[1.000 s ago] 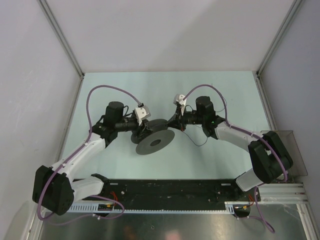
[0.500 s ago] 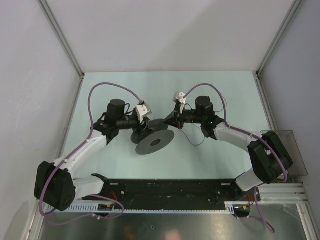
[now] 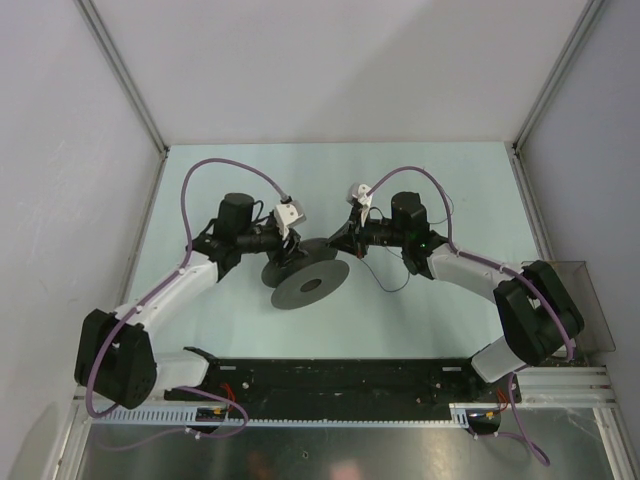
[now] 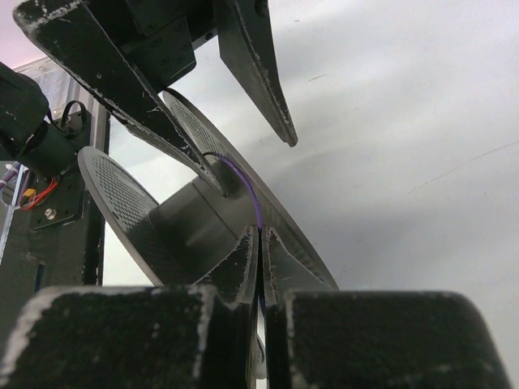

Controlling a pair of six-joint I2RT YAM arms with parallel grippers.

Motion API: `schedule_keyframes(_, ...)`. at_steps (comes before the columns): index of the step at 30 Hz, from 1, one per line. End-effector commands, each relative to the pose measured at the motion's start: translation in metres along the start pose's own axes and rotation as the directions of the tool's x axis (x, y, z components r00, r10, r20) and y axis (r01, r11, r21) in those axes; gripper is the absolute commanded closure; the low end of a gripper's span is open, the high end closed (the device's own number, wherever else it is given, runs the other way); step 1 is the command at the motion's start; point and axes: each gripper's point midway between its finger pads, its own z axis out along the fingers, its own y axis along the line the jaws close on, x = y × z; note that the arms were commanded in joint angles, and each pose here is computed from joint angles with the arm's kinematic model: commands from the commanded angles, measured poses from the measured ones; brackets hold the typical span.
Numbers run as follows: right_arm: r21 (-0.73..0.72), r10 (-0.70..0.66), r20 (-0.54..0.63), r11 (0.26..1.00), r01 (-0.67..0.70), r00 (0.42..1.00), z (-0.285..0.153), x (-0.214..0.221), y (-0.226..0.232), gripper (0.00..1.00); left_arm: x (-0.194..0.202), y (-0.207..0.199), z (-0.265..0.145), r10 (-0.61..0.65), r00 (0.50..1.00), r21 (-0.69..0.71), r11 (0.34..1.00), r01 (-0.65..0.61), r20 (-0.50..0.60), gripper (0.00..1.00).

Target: Wrap the cables

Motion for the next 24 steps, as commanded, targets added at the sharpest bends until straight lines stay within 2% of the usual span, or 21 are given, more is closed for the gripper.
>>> schedule_keyframes(1,0.000,-0.030,0.035,1.000,0.030,0.999,0.003,-0.010,-0.003,1.00,-0.012,0.009,0.001,0.032,0.999,-0.017,0.999,-0.031,0.018,0.44)
schedule_keyframes(3,-0.001,-0.031,0.035,1.000,0.031,0.999,0.004,-0.010,-0.003,1.00,-0.011,0.010,0.003,0.030,0.999,-0.016,0.999,-0.030,0.013,0.49)
schedule_keyframes(8,-0.002,-0.027,0.031,1.000,0.027,0.999,0.005,-0.007,-0.003,1.00,-0.010,0.010,0.006,0.030,1.000,-0.005,1.000,-0.030,0.007,0.75)
schedule_keyframes(10,-0.001,-0.025,0.029,1.000,0.025,0.999,0.004,-0.006,-0.004,1.00,-0.009,0.010,0.006,0.032,0.999,-0.003,0.999,-0.032,0.006,0.90)
schedule_keyframes(12,0.001,-0.024,0.025,1.000,0.024,0.999,0.003,-0.005,-0.005,1.00,-0.009,0.009,0.004,0.038,0.999,-0.002,0.999,-0.038,0.006,0.98)
schedule_keyframes(24,0.071,-0.010,-0.025,0.997,0.012,1.000,-0.024,0.008,-0.039,0.99,-0.016,0.010,-0.013,0.059,0.997,0.000,0.998,-0.059,0.053,1.00)
